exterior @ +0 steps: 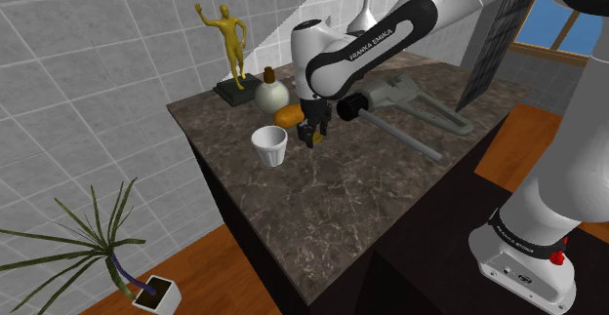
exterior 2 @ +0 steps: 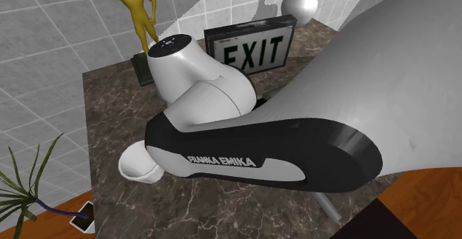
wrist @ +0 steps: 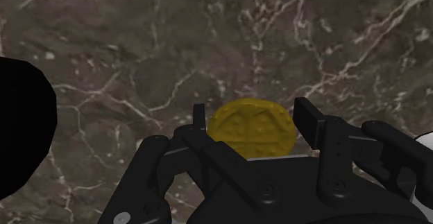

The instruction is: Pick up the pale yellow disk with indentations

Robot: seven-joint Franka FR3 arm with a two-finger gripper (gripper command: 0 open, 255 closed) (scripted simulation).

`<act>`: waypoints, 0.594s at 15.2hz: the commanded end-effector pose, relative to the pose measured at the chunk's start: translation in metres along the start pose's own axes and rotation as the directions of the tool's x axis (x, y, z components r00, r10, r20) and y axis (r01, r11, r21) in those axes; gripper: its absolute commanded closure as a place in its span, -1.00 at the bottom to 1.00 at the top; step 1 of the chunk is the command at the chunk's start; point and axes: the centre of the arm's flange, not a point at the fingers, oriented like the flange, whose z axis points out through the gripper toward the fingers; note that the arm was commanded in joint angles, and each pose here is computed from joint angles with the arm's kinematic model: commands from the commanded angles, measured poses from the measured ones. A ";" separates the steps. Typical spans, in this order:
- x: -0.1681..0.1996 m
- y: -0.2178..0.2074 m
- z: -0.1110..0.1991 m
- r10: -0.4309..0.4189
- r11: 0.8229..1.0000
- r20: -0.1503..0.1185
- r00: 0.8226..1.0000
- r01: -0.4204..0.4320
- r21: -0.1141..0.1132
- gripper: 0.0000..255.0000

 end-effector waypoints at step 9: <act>-0.002 0.002 -0.047 0.000 1.000 0.000 1.000 0.000 0.000 1.00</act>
